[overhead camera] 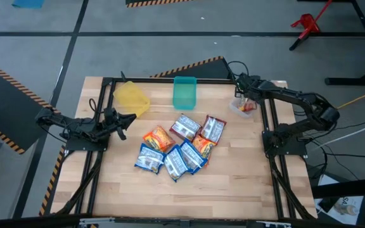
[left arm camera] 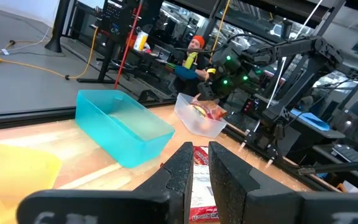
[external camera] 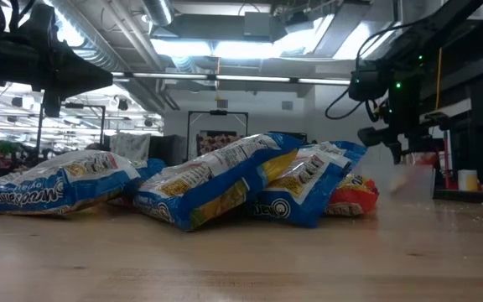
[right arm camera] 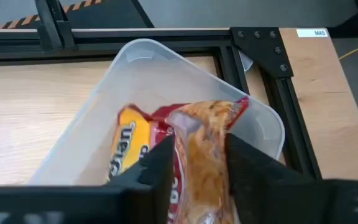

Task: Sort Maruchan noodles
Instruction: Put the bottom red noodle pack into the transparent bin, then put the right red noodle pack into the transparent bin

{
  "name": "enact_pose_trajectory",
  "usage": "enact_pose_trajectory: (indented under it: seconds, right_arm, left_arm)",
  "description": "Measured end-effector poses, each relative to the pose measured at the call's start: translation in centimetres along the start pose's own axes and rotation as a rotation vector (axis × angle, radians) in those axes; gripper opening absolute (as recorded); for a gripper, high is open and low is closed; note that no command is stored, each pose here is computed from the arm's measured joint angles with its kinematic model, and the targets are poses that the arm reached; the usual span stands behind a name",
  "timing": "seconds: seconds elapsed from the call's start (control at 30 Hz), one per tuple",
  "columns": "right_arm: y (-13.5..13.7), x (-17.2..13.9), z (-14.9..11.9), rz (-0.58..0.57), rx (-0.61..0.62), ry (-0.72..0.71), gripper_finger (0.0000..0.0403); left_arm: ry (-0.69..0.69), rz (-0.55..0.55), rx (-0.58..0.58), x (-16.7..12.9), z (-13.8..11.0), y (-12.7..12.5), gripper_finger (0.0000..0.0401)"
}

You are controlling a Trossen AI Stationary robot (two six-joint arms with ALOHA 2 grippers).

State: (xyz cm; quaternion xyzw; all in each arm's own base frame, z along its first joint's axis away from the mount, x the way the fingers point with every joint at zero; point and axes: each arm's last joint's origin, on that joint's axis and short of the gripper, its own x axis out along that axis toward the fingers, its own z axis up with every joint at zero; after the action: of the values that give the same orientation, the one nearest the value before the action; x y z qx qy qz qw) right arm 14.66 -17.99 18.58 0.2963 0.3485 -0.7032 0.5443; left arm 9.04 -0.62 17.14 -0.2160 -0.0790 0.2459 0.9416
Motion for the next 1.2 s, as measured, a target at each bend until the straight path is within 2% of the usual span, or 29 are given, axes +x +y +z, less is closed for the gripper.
enact_pose_trajectory:
  seconds: [0.23,0.47,0.53,0.7,0.9,0.97,1.07,1.2]
  right_arm:
    - [-0.1,0.0,-0.1,-0.007,-0.061,0.014,0.0216]
    - [0.1,0.0,-0.3,0.080,-0.246,0.078,0.0234]
    - [0.5,-0.1,-0.2,0.152,-0.302,0.078,0.0234]
    - [1.9,-0.6,0.6,0.434,-0.380,0.080,0.0234]
    - [3.4,-3.1,3.1,0.749,-0.483,0.047,0.0234]
    - [3.6,-4.1,4.0,0.801,-0.496,0.039,0.0234]
    - [3.6,-5.1,4.8,0.814,-0.538,0.028,0.0234]
    - [4.3,-6.4,4.1,0.990,-0.665,0.064,0.0234]
  left_arm:
    - [0.000,0.000,-0.001,0.0,0.0,0.0,0.0044]
    - [0.000,0.000,-0.001,0.0,0.0,0.0,0.0044]
    - [0.000,0.000,-0.002,0.0,0.0,0.0,0.0044]
    - [0.000,0.000,-0.002,0.0,0.0,0.0,0.0044]
    - [0.000,0.000,-0.027,0.0,0.0,0.0,0.0044]
    - [0.000,-0.001,-0.028,0.0,0.0,0.0,0.0044]
    - [0.000,0.000,-0.030,0.0,0.0,0.0,0.0044]
    - [0.000,0.000,-0.045,0.0,0.0,0.0,0.0044]
